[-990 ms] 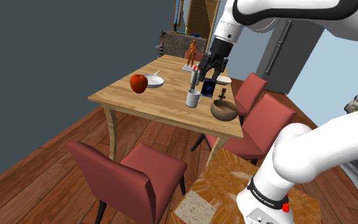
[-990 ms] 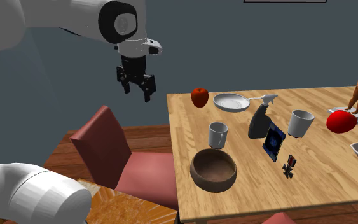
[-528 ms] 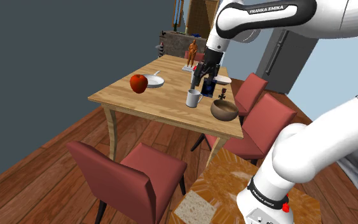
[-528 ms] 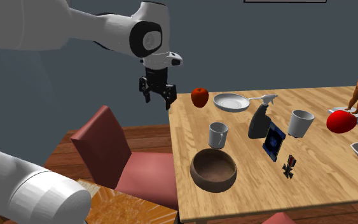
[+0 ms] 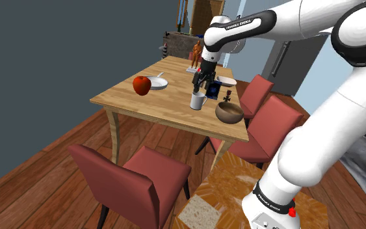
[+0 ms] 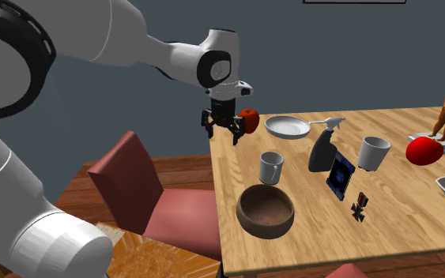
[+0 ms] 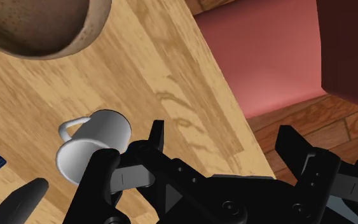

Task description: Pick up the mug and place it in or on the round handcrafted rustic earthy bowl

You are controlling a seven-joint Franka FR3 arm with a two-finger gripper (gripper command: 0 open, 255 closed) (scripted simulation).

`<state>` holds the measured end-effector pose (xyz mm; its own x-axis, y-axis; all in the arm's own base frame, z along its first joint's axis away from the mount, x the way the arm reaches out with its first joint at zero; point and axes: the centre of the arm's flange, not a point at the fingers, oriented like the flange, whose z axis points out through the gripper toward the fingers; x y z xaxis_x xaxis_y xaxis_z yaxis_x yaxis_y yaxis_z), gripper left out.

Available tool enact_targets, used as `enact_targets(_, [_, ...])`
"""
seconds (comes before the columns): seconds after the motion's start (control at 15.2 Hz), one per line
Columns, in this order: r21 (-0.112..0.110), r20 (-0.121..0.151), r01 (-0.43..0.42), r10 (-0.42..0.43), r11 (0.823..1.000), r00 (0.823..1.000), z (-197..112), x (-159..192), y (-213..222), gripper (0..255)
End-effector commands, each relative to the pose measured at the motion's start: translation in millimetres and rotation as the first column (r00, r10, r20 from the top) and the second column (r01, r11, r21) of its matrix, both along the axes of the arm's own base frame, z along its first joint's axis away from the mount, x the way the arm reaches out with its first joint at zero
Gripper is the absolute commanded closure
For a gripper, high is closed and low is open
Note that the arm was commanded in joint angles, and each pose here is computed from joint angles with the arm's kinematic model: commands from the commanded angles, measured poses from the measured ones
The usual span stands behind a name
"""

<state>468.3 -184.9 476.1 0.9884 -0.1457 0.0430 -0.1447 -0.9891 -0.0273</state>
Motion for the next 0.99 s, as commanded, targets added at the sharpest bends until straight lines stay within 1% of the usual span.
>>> enact_targets(0.0, [-0.014,-0.008,-0.006,0.006,1.000,1.000,-12.8,15.3,-19.0,0])
enact_targets(0.73, [-0.083,-0.055,-0.039,0.034,0.996,0.998,-85.4,97.1,-109.3,0])
enact_targets(0.92, [-0.086,-0.057,-0.040,0.035,0.996,0.998,-98.4,99.9,-113.1,0])
